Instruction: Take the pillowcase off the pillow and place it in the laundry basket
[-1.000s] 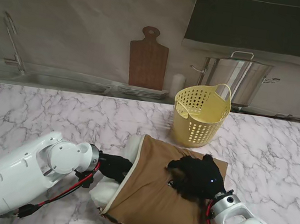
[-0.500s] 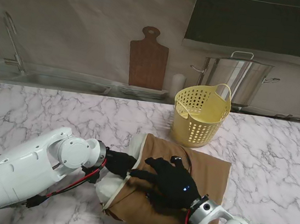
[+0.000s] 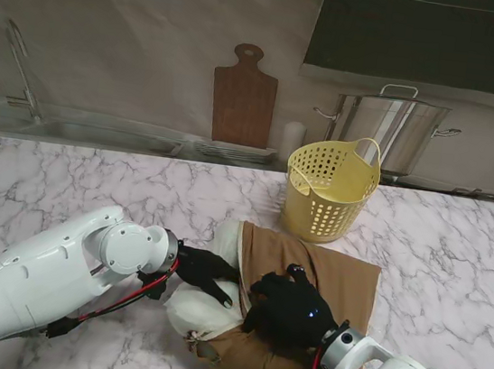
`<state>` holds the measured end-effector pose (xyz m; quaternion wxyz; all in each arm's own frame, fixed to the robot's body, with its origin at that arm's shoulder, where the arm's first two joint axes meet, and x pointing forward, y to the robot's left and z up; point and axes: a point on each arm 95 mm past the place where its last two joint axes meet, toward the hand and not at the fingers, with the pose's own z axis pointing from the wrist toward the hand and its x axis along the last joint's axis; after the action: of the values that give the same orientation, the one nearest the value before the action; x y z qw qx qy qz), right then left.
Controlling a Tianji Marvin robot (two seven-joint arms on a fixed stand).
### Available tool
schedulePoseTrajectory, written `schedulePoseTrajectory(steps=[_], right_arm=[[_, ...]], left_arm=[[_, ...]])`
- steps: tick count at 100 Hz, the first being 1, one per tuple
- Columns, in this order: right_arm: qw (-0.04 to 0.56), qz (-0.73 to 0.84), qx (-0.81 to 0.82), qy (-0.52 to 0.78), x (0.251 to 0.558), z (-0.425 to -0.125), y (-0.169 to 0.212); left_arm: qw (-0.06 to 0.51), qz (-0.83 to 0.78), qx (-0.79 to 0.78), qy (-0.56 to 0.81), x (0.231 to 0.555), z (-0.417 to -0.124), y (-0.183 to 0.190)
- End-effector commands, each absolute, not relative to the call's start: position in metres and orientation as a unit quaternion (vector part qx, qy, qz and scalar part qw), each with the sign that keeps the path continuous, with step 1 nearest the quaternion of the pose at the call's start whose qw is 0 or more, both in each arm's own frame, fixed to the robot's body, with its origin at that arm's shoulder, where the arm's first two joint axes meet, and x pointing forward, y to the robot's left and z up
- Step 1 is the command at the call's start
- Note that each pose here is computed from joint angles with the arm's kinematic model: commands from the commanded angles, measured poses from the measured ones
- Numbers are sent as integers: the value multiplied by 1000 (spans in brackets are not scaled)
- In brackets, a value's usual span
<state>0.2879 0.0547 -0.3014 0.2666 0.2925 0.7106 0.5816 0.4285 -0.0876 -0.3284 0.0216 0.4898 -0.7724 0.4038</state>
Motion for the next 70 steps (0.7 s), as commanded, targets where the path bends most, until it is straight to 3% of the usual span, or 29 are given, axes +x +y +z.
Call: schedulePoseTrajectory(steps=[1,26,55,70], right_arm=[[271,569,299,717,282,-310,44],[284,516,297,751,270,-304,24],[299,429,345,779,273,-316,1],[266,413,390,779,281,-329,-2]], left_arm=[[26,345,520,-781,419,-366,-67],[20,332,522,-785,420,-367,-63],[10,326,524,-787,419,-365,-55],[1,332,522,-786,416,-362,-50]])
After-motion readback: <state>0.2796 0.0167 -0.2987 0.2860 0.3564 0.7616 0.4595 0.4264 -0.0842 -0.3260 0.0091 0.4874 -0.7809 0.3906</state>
